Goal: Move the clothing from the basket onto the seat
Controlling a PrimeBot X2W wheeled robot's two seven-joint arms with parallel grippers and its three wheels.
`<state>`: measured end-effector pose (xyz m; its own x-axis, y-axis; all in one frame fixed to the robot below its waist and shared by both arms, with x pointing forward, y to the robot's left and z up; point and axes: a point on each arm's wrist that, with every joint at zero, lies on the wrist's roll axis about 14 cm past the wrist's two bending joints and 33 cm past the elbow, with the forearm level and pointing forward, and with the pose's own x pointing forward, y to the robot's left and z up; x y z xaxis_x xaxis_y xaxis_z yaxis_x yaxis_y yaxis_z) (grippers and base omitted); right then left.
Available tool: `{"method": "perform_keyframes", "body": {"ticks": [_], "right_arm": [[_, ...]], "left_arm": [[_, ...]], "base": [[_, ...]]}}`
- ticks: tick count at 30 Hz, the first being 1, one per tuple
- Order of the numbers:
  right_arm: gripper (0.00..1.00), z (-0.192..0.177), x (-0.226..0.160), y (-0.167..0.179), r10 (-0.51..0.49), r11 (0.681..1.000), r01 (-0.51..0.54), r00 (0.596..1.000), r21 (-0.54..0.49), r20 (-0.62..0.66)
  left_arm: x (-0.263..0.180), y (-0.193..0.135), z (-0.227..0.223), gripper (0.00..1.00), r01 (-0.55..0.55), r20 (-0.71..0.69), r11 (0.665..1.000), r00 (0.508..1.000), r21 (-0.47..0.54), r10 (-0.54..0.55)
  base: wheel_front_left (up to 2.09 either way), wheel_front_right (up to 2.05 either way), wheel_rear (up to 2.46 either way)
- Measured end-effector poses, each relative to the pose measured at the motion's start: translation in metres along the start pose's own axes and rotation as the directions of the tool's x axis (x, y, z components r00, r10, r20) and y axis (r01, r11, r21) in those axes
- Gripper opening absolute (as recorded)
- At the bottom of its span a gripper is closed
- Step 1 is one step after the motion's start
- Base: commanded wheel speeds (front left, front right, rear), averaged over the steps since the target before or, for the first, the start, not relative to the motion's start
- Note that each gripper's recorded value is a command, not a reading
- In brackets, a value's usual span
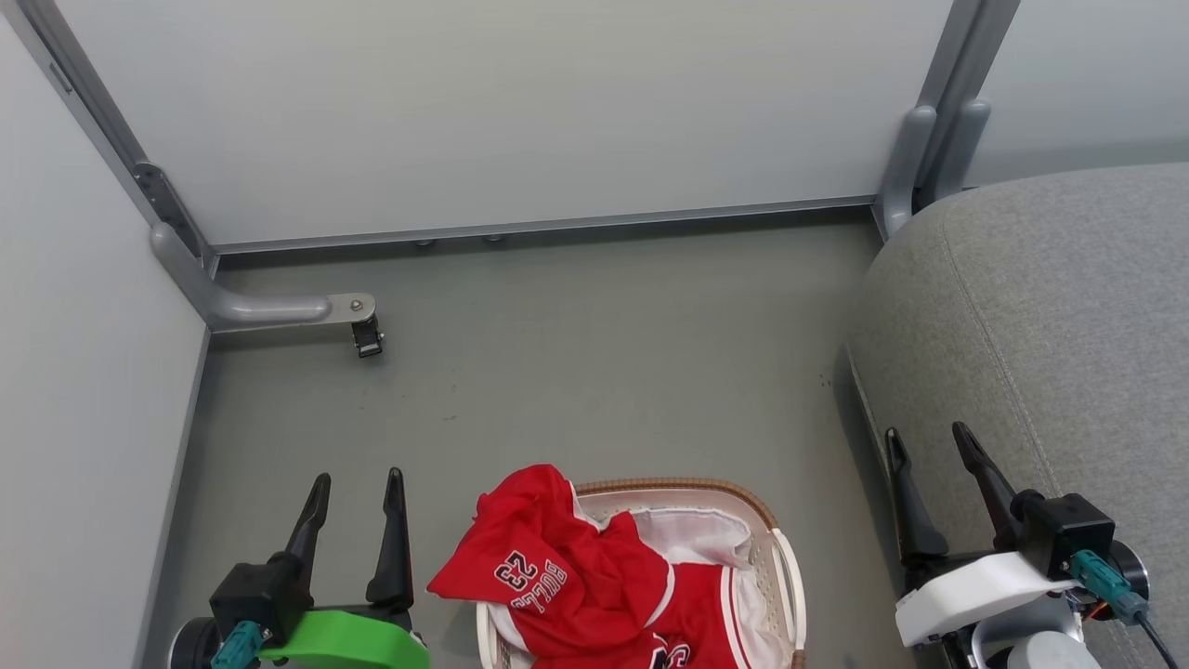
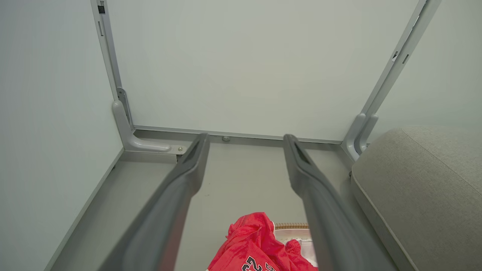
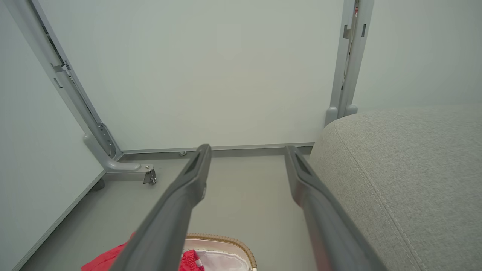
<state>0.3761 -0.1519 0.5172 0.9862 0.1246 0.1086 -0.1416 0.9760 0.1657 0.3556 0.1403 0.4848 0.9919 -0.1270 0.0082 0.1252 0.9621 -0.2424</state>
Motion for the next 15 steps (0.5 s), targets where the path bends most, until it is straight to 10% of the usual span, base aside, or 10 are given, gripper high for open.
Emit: {"method": "perform_keyframes", "body": {"ticks": [15], "right_arm": [[1.0,-0.004,0.007,-0.007,-0.017,1.0,0.017,1.0,0.0,-0.007]], "left_arm": [[0.01,-0.013,-0.011,1.0,0.051,-0.036,0.998,0.998,0.027,-0.05]], "base": [[0.0,0.0,0.0]]}}
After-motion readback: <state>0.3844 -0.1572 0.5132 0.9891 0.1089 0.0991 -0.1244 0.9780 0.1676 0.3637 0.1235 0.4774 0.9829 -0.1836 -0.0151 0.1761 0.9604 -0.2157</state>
